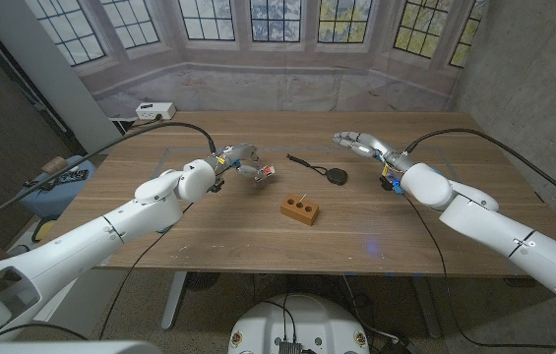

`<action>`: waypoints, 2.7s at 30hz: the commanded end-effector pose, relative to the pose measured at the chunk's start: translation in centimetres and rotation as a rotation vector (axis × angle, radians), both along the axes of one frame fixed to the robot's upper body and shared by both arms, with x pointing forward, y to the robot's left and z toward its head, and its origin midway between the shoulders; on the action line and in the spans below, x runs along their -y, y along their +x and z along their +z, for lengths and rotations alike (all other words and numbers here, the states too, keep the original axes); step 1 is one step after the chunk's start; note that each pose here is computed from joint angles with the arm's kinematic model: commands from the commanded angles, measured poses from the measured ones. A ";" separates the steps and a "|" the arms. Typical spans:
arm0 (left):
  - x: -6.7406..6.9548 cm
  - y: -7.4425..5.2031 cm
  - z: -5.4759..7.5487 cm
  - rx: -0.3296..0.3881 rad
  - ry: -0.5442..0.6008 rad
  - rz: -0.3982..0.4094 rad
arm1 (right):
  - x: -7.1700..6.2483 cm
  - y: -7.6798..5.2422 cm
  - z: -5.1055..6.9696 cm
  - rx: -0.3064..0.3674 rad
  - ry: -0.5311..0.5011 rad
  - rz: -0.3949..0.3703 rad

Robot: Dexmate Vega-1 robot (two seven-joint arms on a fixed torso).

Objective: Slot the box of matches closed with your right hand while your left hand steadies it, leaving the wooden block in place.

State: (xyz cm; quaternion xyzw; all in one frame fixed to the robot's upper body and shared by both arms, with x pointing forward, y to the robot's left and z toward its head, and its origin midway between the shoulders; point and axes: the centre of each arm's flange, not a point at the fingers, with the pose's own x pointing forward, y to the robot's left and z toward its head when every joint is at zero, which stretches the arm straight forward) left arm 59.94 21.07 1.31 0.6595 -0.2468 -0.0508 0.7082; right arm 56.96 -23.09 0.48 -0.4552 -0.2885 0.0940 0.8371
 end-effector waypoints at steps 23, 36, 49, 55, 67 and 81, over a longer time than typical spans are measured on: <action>-0.9 0.2 -0.8 0.010 -0.005 -0.163 | -1.2 -1.6 -0.1 0.081 -0.299 -0.039; -0.8 0.1 -0.8 0.045 -0.012 -0.231 | -1.8 -2.0 -0.3 0.153 -0.388 -0.046; -1.1 -0.1 -0.9 0.073 -0.031 -0.268 | -3.2 -2.5 0.0 0.227 -0.473 -0.037; -1.3 -0.2 -0.9 0.086 -0.040 -0.274 | -4.0 -2.7 0.2 0.256 -0.506 -0.036; -2.0 -0.2 -1.1 0.102 -0.075 -0.328 | -5.5 -3.2 0.3 0.340 -0.596 -0.025; -2.8 0.0 -1.5 0.103 -0.119 -0.400 | -6.7 -3.5 -0.1 0.397 -0.646 -0.017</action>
